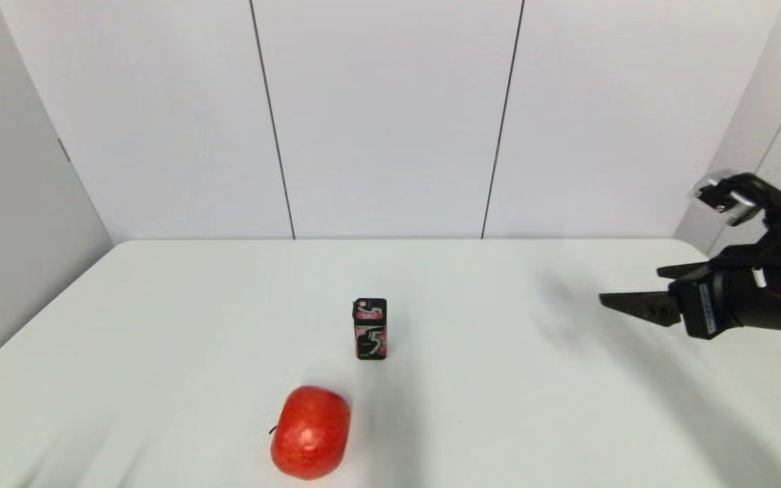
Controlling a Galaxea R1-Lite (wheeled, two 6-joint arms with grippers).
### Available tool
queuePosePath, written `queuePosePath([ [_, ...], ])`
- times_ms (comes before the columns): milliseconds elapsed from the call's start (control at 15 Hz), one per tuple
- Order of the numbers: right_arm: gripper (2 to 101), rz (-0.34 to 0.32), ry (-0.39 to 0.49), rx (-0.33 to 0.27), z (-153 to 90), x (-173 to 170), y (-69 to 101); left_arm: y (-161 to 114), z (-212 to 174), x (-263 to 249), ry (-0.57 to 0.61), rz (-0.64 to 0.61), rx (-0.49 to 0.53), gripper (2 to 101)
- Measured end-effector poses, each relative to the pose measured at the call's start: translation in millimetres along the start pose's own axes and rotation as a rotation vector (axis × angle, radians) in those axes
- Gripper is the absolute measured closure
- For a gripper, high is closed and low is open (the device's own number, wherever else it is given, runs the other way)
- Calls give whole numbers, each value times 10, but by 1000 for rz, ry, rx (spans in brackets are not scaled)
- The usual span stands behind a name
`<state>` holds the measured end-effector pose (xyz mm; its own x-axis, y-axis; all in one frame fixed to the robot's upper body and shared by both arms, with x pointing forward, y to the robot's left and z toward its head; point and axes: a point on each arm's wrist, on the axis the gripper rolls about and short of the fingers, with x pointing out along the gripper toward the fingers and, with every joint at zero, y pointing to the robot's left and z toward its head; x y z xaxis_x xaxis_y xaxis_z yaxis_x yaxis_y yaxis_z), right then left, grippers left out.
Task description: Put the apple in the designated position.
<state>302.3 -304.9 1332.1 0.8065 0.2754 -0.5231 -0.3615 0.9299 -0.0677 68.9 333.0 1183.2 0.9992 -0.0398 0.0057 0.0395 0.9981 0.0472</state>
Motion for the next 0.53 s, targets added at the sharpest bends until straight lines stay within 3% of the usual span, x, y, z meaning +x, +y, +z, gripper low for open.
queuePosePath([
  [267, 52, -261, -95, 54, -29, -570, -49, 0, 0, 0, 0, 0, 0, 53],
  [533, 52, -373, -240, 107, -329, -1157, 101, 0, 0, 0, 0, 0, 0, 53],
])
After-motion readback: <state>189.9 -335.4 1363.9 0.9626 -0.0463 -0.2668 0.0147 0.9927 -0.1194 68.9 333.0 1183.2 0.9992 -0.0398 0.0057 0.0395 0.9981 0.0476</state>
